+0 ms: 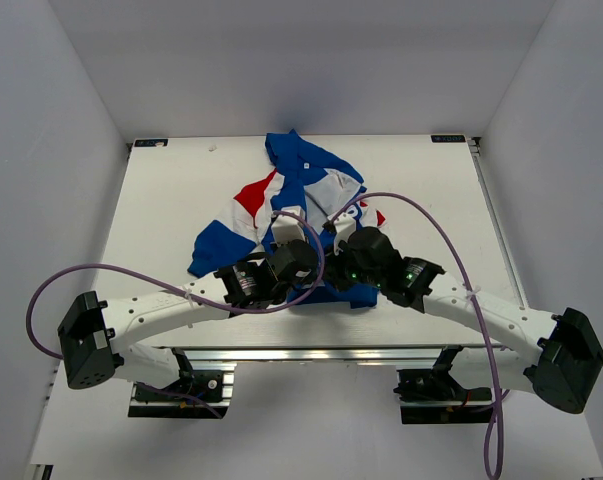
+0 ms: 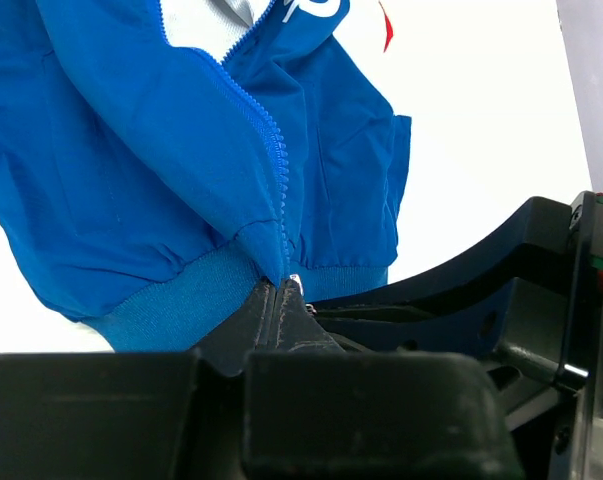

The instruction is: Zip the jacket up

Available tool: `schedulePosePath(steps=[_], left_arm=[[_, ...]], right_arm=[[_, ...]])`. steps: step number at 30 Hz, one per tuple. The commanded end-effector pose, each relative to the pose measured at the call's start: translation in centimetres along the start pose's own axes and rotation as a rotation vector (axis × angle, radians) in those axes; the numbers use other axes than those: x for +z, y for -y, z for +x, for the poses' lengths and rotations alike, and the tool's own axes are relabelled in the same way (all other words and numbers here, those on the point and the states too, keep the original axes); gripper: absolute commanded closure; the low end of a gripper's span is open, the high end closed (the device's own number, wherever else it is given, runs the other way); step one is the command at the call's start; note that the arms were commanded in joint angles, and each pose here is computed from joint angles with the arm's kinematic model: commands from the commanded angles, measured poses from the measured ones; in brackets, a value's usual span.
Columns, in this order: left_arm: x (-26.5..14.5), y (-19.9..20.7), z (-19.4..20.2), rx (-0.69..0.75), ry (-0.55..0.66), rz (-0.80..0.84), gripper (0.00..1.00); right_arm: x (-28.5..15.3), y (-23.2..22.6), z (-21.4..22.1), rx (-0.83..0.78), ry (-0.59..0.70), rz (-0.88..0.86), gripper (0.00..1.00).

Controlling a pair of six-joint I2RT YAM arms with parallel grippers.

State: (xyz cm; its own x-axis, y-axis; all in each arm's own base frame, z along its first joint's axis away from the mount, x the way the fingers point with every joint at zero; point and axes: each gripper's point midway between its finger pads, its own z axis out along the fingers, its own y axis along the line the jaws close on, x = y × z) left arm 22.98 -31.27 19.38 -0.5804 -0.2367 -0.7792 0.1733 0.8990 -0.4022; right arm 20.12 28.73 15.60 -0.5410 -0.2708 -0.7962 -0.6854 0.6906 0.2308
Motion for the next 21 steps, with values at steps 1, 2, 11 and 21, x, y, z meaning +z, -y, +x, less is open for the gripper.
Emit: schedulePosePath(steps=[1, 2, 11, 21], left_arm=[[-1.2, 0.6, -1.0, 0.003, 0.012, 0.038, 1.0], [-1.1, 0.6, -0.9, 0.011, 0.011, 0.037, 1.0], [-1.1, 0.7, -0.8, 0.034, 0.005, 0.042, 1.0], [-1.1, 0.7, -0.8, 0.05, 0.006, 0.051, 1.0]], right_arm=[[-0.6, -0.5, -2.5, -0.041, 0.051, -0.013, 0.89], [-0.5, -0.5, -2.2, -0.043, 0.038, -0.017, 0.86], [-0.4, -0.6, -1.9, -0.066, 0.016, -0.031, 0.82], [-0.2, 0.3, -1.1, -0.104, -0.034, -0.003, 0.82]])
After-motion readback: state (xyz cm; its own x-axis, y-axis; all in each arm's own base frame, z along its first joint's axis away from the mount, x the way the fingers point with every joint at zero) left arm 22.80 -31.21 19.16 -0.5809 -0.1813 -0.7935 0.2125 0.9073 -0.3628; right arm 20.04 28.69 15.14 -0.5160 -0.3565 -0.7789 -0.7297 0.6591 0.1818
